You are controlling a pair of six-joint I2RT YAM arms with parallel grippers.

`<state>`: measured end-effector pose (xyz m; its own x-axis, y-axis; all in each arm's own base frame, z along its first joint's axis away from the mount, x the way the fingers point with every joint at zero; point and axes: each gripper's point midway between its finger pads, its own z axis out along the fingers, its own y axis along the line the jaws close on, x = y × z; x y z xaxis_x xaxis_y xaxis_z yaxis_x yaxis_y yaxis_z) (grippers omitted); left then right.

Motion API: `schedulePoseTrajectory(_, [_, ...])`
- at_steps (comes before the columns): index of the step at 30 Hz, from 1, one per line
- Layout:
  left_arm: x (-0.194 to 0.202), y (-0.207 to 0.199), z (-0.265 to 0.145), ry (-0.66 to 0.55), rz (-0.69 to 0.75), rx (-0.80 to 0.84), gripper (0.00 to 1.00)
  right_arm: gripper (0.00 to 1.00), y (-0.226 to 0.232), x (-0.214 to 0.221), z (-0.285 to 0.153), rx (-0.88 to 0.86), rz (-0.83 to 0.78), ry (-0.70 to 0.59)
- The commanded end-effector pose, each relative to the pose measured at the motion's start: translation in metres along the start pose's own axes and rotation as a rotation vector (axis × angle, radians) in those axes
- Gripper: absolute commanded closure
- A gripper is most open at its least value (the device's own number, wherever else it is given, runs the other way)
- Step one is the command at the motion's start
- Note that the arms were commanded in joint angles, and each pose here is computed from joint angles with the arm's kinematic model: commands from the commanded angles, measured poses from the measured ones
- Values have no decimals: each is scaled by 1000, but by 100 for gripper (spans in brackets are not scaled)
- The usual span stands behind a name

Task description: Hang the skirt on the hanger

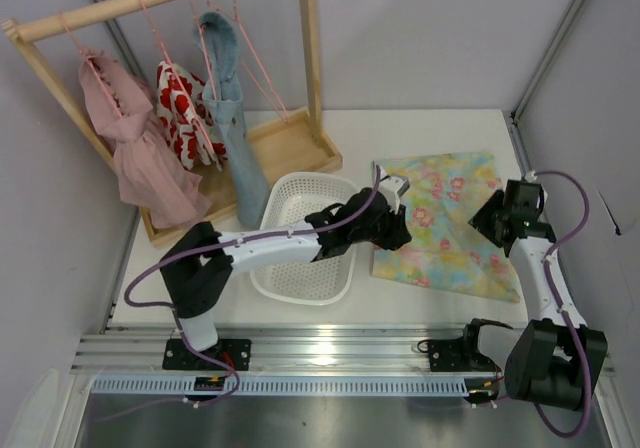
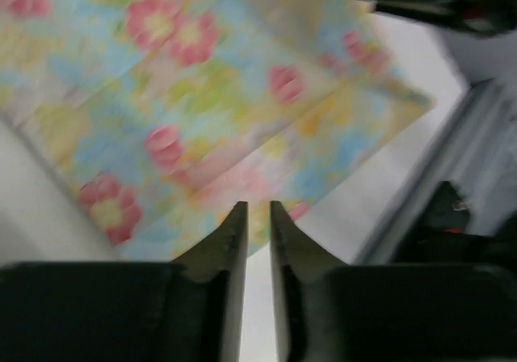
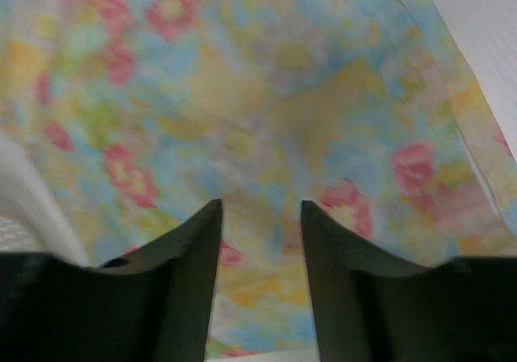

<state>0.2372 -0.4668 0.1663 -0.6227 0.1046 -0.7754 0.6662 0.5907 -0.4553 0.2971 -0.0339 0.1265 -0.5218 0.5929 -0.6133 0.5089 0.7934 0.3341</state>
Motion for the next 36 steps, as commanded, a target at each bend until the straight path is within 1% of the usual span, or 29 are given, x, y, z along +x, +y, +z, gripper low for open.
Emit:
schedulePoseTrajectory(1, [28, 31, 13, 16, -124, -103, 83, 59, -21, 15, 2, 46, 76, -10])
schedulePoseTrajectory(2, [34, 34, 15, 26, -128, -114, 87, 63, -26, 19, 4, 64, 79, -8])
schedulePoseTrajectory(3, [43, 37, 18, 45, -133, -123, 93, 66, -30, 24, 8, 80, 85, 8])
schedulePoseTrajectory(4, [54, 37, 22, 69, -129, -128, 96, 71, -36, 32, 14, 94, 90, 19])
schedulePoseTrajectory(5, [60, 38, 23, 82, -130, -137, 100, 72, -39, 36, 17, 104, 95, 29])
schedulePoseTrajectory(8, [81, 42, 25, 122, -119, -165, 100, 75, -51, 51, 29, 144, 100, 67])
schedulePoseTrajectory(12, [104, 50, 24, 180, -112, -210, 100, 80, -69, 53, 40, 206, 118, 57])
schedulePoseTrajectory(13, [107, 54, 24, 183, -108, -230, 100, 84, -72, 52, 41, 211, 125, 60])
schedulePoseTrajectory(14, [109, 56, 25, 184, -108, -242, 100, 86, -75, 50, 42, 219, 127, 53])
schedulePoseTrajectory(15, [116, 62, 22, 212, -112, -273, 100, 87, -77, 47, 44, 228, 134, 44])
schedulePoseTrajectory(19, [123, 68, 24, 233, -107, -298, 100, 87, -86, 39, 49, 252, 159, 19])
schedulePoseTrajectory(23, [133, 75, 26, 268, -97, -321, 100, 88, -103, 37, 55, 304, 182, 24])
schedulePoseTrajectory(26, [137, 79, 27, 290, -92, -338, 100, 96, -111, 34, 57, 319, 212, 20])
schedulePoseTrajectory(28, [138, 79, 26, 293, -90, -338, 100, 99, -117, 31, 56, 336, 239, 10])
schedulePoseTrajectory(30, [139, 79, 23, 306, -80, -340, 100, 99, -122, 24, 53, 359, 257, -25])
schedulePoseTrajectory(31, [139, 78, 21, 312, -74, -333, 100, 100, -123, 13, 45, 368, 265, -75])
schedulePoseTrajectory(33, [138, 74, 17, 312, -68, -318, 100, 100, -124, 3, 38, 371, 275, -117])
schedulePoseTrajectory(36, [138, 62, 14, 330, -38, -270, 100, 100, -111, -15, 27, 310, 268, -173])
